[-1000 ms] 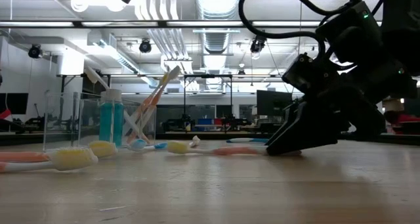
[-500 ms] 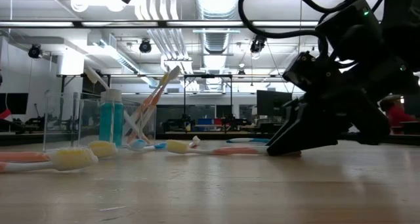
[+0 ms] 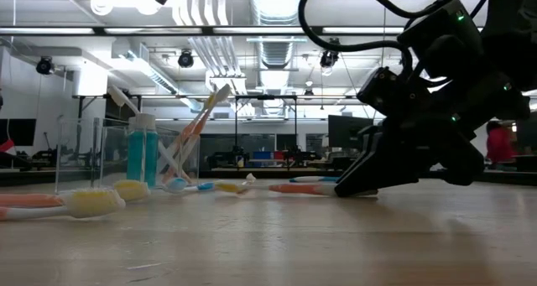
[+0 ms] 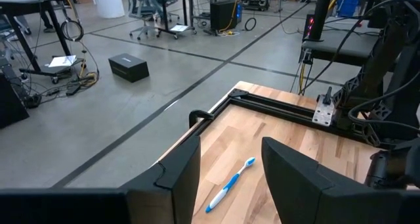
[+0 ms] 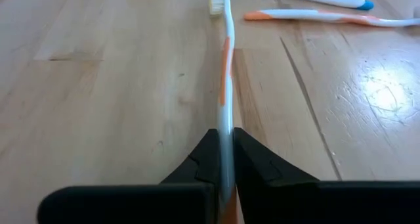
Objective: Pick & Place toothbrushing station
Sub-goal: Put the orange toothbrush into the transparent organizer
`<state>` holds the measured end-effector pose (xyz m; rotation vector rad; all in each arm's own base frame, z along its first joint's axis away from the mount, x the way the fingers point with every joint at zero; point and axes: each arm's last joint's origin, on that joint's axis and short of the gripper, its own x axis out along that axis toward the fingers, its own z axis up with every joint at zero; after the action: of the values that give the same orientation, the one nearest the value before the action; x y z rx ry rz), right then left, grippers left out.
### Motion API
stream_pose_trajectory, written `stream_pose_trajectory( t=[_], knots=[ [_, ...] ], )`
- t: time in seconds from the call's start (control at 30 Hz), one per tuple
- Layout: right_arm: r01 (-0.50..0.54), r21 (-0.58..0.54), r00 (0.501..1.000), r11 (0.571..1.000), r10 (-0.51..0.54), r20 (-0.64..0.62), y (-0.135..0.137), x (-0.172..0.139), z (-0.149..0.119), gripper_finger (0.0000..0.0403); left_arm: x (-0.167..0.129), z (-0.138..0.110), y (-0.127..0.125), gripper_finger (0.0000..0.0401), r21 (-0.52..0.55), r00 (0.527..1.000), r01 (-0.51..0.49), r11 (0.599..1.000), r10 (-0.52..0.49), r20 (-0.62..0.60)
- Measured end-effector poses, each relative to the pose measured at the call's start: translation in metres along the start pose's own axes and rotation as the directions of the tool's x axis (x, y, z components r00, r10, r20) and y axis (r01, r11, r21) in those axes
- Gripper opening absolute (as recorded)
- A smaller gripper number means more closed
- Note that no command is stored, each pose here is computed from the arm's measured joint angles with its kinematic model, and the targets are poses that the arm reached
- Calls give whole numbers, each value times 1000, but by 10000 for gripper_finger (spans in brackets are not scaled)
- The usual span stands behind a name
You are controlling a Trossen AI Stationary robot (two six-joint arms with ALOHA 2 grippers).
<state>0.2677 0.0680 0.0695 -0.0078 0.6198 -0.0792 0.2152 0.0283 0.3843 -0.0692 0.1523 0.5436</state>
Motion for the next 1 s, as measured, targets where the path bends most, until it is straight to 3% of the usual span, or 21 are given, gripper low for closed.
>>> stream_pose_trajectory(
  t=[0.3,0.53,1.0],
  knots=[
    [4,-10,999,1000,-4,39,0,-5,10,19,0,0,0,168,0,1000,0,1000,0,0],
    [42,-53,989,998,-34,143,-3,-21,34,18,0,0,0,168,0,1000,0,1000,0,0],
    [158,-52,955,986,-139,263,-20,-92,81,18,0,0,0,168,2,1000,-1,1000,1,-3]
  ],
)
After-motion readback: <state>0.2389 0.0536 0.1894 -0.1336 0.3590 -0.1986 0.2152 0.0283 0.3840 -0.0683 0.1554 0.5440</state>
